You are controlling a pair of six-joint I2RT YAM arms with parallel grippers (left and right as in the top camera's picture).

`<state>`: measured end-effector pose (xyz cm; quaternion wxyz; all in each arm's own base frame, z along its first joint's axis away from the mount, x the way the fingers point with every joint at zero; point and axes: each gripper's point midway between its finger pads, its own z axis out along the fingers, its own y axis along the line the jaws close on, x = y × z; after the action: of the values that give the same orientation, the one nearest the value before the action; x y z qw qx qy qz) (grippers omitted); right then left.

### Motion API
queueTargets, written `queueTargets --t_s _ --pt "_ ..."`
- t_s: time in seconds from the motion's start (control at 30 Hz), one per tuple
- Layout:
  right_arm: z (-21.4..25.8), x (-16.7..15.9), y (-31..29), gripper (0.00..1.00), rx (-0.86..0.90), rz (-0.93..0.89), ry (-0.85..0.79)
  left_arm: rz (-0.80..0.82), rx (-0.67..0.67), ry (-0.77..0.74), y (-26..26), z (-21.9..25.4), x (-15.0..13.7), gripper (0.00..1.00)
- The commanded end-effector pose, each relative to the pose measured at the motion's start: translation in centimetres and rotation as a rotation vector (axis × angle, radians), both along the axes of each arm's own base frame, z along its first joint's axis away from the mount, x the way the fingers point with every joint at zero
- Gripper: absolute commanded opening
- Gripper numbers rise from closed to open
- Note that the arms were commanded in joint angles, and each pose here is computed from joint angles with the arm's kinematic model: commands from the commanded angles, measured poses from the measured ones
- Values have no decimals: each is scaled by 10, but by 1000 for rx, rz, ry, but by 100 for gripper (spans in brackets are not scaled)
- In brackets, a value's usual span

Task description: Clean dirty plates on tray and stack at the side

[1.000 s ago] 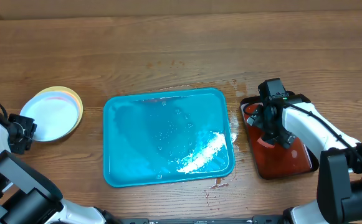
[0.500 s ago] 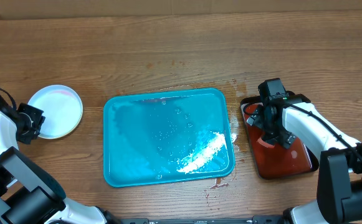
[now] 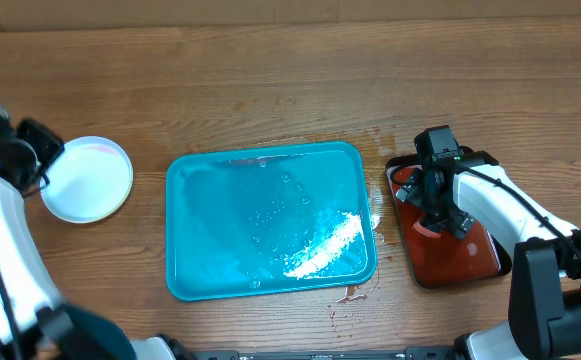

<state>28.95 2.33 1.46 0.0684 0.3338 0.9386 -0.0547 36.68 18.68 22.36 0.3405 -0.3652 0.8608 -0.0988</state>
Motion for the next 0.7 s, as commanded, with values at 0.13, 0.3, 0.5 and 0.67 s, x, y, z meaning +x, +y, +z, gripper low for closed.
queueTargets --t_s 0.13,0.3,0.5,0.67 --pt "1 1 -1 100 -1 -4 -4 -253 332 -281 -71 134 -31 29" --pt "1 1 -1 100 -1 -4 -4 -330 378 -399 -122 176 -71 36" --pt "1 1 -1 100 -1 -4 -4 -361 409 -466 -157 196 -130 39" --pt "1 1 -1 100 -1 -4 -4 -347 381 -499 -174 199 -170 41"
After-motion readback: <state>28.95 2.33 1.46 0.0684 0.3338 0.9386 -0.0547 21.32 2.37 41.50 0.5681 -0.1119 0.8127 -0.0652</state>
